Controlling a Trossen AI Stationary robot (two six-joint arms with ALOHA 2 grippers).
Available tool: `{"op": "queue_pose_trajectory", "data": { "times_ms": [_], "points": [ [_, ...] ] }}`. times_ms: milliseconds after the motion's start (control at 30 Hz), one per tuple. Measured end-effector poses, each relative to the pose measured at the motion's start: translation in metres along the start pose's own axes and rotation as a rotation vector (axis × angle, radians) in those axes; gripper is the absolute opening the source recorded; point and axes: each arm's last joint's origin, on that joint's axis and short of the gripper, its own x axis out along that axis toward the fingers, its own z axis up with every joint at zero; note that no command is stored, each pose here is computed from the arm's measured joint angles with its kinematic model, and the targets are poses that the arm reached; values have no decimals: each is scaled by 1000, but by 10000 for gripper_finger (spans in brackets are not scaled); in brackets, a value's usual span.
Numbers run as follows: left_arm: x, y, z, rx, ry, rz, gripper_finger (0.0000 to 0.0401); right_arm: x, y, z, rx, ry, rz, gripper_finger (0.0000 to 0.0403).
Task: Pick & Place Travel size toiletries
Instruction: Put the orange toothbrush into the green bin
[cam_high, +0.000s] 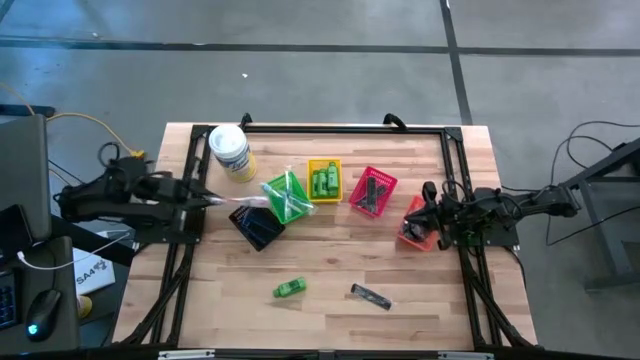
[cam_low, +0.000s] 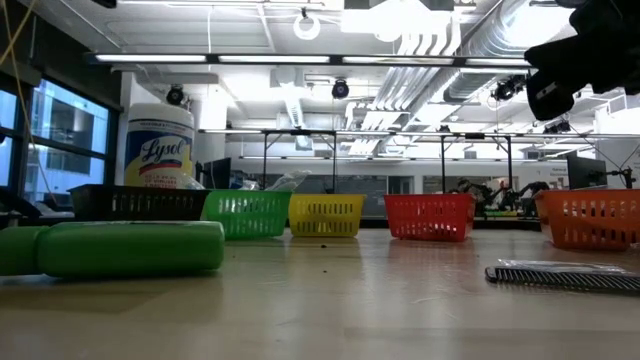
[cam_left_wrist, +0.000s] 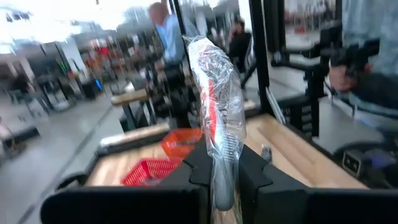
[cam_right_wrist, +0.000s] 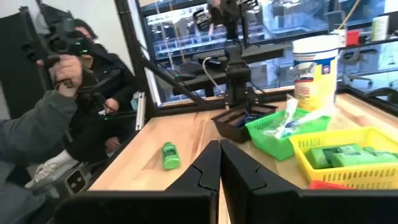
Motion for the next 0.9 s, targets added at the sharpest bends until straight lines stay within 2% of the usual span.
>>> {"op": "queue_pose_trajectory", "data": {
  "times_ms": [133,233,367,600,900],
  "points": [
    [-14,-4,-8,8,-108,29,19,0,1,0,-1,6,34,2],
    [-14,-5,-23,-7,-148,98,19,0,1,0,0,6,33,2],
    [2,-7,-49,-14,-103,119,19,0,1,-1,22,8,34,2],
    [14,-10,-70,18,-110,103,19,0,0,-1,27,13,13,2],
    [16,-12,-77,-10,-62,84,19,0,-1,-5,36,56,4,2]
  ]
}}
